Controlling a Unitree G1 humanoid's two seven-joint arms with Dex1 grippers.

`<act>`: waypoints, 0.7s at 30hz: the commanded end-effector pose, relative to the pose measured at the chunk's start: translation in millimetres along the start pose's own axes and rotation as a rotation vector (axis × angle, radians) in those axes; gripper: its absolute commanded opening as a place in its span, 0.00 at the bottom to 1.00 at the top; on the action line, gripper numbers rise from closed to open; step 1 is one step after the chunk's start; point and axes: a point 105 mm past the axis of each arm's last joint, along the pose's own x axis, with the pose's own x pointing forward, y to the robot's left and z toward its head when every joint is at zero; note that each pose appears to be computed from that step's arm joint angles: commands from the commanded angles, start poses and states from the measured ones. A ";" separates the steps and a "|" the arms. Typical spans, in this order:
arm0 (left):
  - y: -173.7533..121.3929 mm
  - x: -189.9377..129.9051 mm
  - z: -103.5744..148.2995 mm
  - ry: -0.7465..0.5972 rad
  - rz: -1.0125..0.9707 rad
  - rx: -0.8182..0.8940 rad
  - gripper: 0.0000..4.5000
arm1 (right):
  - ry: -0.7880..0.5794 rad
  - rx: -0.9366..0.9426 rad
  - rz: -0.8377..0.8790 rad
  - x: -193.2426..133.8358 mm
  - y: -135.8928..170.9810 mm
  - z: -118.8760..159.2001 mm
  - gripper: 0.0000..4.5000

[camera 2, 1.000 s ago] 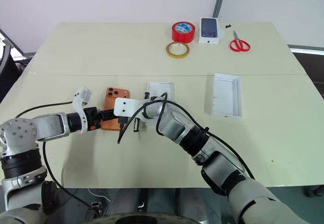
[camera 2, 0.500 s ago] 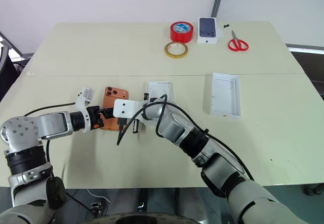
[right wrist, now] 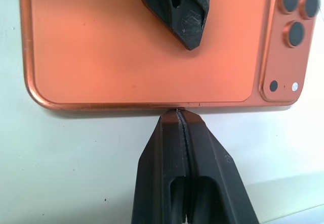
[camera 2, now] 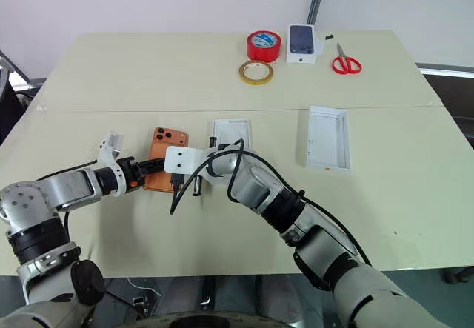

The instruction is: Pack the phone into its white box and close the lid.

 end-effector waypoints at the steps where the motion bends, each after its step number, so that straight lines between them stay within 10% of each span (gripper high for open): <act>1: 8.6 -6.4 0.7 -0.013 0.028 -0.025 0.36 | -0.031 -0.018 0.003 -1.4 2.6 9.7 0.00; 7: 11.4 -9.2 -0.9 -0.017 0.011 -0.058 0.36 | -0.035 -0.021 -0.008 -4.8 -0.6 10.8 0.00; 12: 12.4 -12.3 -1.8 -0.017 -0.001 -0.071 0.02 | -0.051 -0.027 -0.034 -15.4 -7.6 16.2 0.00; 21: -17.8 -15.9 20.9 -0.121 -0.158 -0.111 0.02 | -0.164 0.045 -0.139 -67.8 -31.2 35.3 0.00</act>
